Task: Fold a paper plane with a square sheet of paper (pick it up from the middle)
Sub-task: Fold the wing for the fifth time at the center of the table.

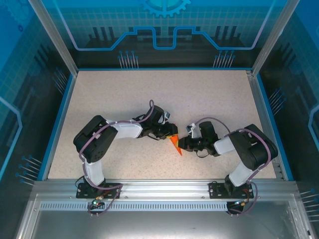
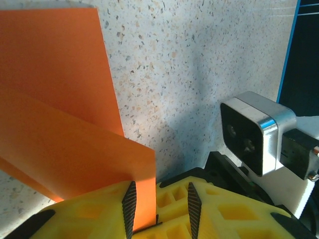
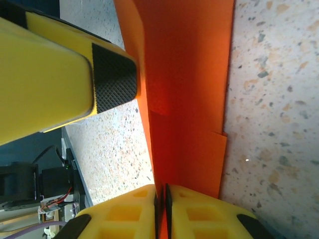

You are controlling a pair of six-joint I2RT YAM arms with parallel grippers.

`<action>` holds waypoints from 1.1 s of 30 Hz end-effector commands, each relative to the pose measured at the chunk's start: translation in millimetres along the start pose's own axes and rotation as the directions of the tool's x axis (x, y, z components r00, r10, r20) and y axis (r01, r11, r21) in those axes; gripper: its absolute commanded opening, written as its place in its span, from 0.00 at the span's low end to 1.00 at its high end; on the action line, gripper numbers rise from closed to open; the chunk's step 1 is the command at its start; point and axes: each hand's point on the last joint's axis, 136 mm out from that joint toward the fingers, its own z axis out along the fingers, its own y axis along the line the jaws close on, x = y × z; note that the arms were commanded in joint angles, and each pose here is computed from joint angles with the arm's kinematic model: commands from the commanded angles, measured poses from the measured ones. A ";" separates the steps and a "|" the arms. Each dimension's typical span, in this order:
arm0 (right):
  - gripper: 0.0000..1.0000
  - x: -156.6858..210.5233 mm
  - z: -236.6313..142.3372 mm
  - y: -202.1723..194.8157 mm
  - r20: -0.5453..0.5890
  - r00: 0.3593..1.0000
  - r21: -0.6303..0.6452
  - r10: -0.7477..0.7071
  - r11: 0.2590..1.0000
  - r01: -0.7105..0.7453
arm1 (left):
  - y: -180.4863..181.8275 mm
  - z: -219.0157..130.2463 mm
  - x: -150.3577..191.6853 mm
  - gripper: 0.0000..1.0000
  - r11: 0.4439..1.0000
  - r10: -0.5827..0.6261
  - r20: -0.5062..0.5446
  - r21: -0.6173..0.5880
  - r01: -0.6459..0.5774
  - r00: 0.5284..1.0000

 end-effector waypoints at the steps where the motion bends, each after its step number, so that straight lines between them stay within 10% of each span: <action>1: 0.17 -0.1 -3.9 -11.6 0.001 1.000 0.055 0.026 0.998 -0.026 | -5.2 3.9 -5.4 0.35 1.000 0.031 0.011 0.001 -0.031 0.999; 33: 0.05 -20.6 2.1 10.9 0.021 0.997 -0.047 0.076 0.996 -0.075 | -20.8 -34.1 -7.3 0.44 0.996 0.092 0.112 -0.002 -0.093 0.989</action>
